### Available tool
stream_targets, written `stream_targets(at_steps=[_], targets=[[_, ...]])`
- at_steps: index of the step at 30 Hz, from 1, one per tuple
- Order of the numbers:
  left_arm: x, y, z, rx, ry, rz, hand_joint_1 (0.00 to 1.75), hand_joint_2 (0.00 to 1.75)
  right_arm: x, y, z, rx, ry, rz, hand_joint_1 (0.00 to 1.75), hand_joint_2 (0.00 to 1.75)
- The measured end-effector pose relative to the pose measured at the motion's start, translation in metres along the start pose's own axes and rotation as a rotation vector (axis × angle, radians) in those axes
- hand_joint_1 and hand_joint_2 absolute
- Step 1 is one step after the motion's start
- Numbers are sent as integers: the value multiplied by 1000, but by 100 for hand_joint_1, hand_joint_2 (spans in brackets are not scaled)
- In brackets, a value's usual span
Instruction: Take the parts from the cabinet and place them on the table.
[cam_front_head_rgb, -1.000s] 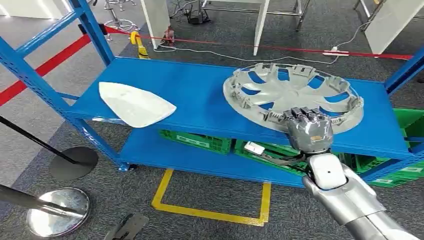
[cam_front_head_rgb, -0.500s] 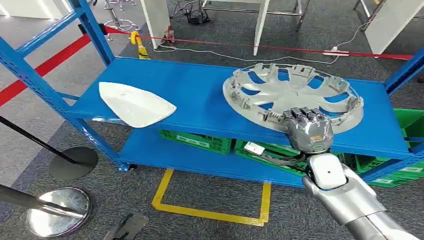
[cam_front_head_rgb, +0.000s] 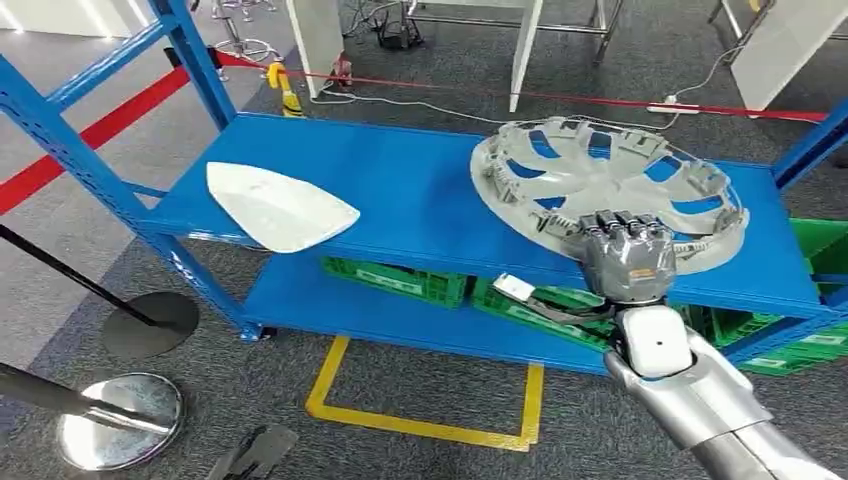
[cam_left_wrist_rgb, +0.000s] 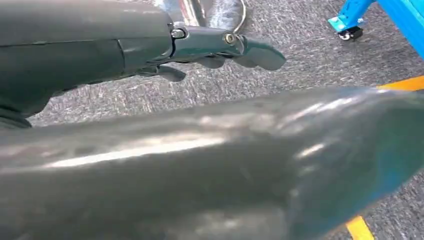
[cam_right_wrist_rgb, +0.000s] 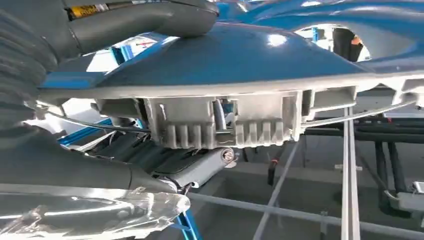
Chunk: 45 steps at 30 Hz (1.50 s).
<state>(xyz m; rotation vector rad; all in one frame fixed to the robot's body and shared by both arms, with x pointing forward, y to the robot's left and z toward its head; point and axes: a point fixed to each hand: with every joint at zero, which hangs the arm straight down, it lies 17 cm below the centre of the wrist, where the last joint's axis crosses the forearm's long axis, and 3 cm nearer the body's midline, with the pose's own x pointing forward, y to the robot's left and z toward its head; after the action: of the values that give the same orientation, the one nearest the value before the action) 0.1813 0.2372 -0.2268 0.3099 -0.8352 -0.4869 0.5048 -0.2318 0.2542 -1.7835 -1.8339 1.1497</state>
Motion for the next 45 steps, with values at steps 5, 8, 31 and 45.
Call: stream_targets(at_steps=[5, 8, 31, 45], targets=[[0, 1, -1, 1, -1, -1, 0, 0, 3, -1, -1, -3, -13, 2, 175, 175], [-1, 0, 1, 0, 1, -1, 0, 0, 5, -1, 0, -2, -17, 2, 175, 175], [2, 1, -1, 4, -10, -11, 0, 0, 15, 6, 14, 24, -89, 1, 175, 175], [1, -1, 1, 0, -10, -17, 0, 0, 12, 7, 13, 24, -93, 0, 175, 175]])
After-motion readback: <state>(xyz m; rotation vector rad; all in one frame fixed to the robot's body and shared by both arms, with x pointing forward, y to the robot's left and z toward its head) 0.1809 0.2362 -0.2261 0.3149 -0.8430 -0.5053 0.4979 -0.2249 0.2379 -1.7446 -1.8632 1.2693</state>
